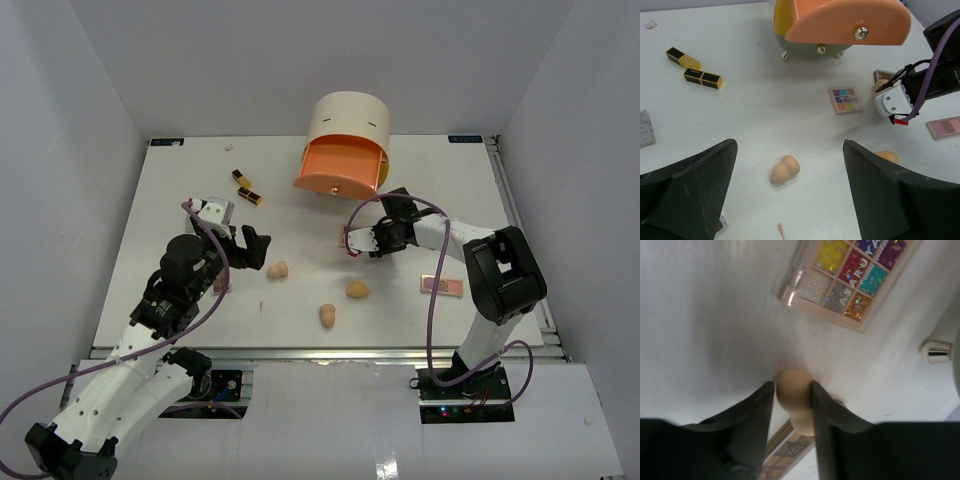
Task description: Organize the makeup
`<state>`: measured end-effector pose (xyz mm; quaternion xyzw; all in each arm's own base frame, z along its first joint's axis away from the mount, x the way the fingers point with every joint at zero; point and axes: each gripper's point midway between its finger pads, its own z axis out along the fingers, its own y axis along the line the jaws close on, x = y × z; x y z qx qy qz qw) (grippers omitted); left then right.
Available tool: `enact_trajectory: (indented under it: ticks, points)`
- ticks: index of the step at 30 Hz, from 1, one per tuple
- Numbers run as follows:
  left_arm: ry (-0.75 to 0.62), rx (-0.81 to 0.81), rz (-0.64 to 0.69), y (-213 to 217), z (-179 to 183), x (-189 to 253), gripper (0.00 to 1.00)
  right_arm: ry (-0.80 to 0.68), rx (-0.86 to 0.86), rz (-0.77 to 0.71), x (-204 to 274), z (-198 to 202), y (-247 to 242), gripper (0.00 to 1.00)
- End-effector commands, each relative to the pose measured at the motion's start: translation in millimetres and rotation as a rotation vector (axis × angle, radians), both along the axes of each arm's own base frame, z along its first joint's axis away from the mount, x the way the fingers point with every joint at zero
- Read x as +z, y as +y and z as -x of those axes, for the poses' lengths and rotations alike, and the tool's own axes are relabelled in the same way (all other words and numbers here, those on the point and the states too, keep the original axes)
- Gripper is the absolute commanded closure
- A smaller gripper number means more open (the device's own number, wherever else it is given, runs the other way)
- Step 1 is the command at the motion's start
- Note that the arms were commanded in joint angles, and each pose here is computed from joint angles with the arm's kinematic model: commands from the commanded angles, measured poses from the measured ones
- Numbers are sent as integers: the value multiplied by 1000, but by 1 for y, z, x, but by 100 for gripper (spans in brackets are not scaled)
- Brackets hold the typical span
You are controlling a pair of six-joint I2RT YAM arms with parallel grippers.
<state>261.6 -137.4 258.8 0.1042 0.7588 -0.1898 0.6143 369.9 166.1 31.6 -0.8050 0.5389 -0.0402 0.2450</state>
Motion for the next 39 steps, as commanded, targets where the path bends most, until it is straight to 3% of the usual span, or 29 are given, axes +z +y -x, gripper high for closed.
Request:
enact_trajectory:
  ticks: [1,5,12,17,21,28,34,39]
  points:
    - [4,2,-6,2,0,-2,2,-50,-44,27,2,-11,-8,78]
    - [2,3,-4,2,0,-1,2,-17,5,-58,18,15,0,90]
    - [7,-11,-3,0,1,-2,2,144,164,-346,111,103,30,92]
    - [14,-13,-4,-1,0,-4,2,125,207,-607,206,127,56,92]
    - [25,-14,-9,-1,0,-8,2,59,81,-822,283,95,78,92]
    - [41,-12,-16,-2,-2,-14,2,-74,-171,-1049,349,3,98,87]
    - [53,-18,-21,-3,-3,-17,2,-99,-321,-1037,323,-59,106,80]
    - [62,-30,-24,-6,-3,-20,2,-153,-371,-1005,312,-86,104,72]
